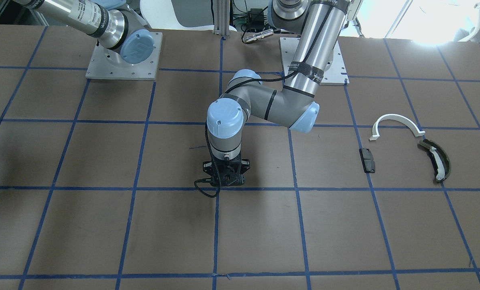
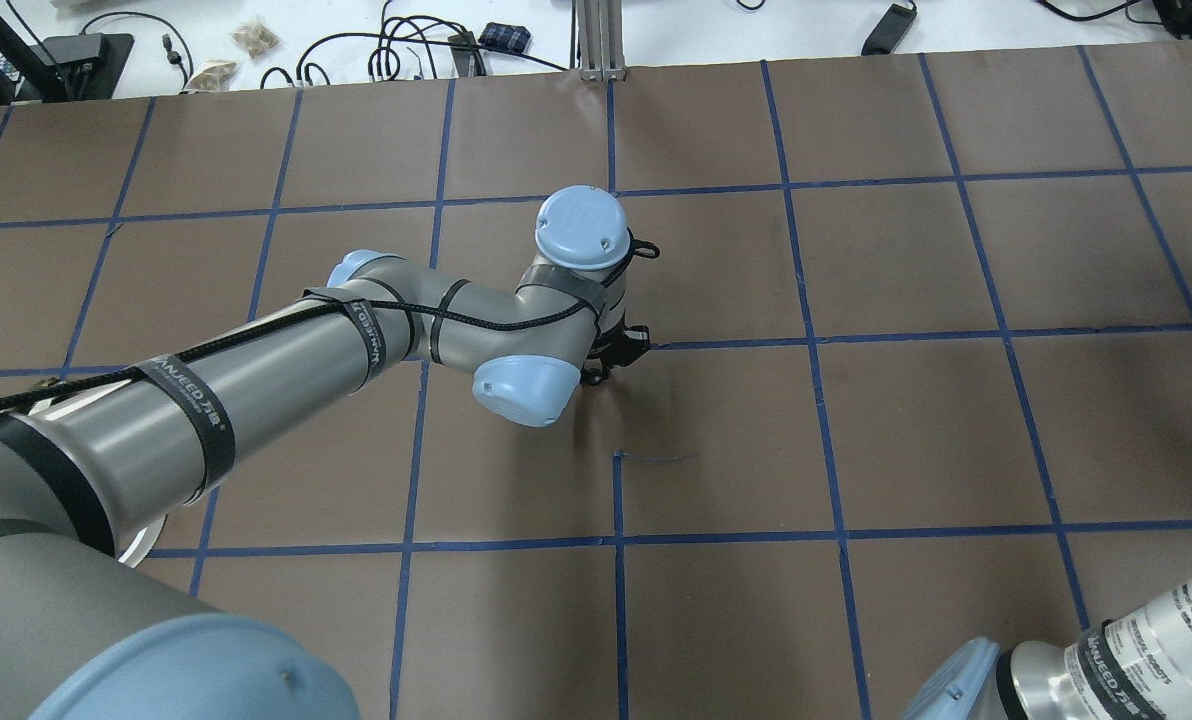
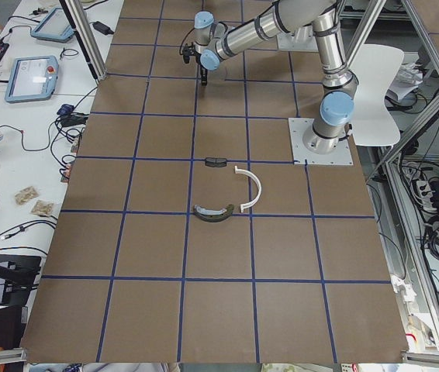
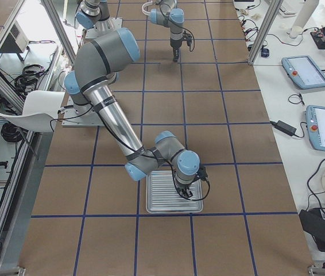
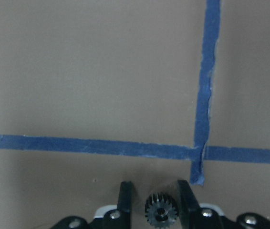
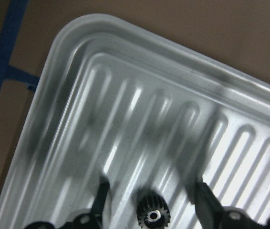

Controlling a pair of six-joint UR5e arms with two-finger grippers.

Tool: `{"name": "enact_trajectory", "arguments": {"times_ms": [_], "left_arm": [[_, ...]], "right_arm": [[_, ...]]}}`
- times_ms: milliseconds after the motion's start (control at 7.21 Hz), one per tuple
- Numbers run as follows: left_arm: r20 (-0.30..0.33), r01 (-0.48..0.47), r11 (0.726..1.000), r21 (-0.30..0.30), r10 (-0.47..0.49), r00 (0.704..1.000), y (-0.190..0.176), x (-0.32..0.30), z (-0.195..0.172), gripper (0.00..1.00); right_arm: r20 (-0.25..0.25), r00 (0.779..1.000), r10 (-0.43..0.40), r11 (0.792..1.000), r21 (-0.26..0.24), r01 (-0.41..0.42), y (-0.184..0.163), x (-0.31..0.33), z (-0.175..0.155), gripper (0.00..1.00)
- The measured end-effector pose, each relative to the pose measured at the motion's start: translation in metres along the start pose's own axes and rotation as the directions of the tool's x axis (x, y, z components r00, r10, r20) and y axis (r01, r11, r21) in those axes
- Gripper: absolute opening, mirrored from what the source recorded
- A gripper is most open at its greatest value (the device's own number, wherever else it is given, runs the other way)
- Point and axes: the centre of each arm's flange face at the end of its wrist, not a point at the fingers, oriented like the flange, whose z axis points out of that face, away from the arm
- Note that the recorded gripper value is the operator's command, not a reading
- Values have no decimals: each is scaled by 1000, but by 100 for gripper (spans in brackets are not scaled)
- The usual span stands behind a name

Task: Place bearing gear from tray to pile

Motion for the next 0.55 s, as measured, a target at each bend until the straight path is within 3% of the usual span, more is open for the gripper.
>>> {"name": "enact_trajectory", "arguments": {"times_ms": [277, 555], "left_arm": [[-25, -6, 1000, 1, 6, 1000, 1, 1, -8, 0], [-37, 11, 1000, 28, -10, 999, -12, -20, -44, 0]], "right_arm": [[3, 1000, -4, 1000, -5, 4, 1, -1, -2, 35], [10, 1000, -6, 1000, -9, 6, 1, -3, -1, 15]]}}
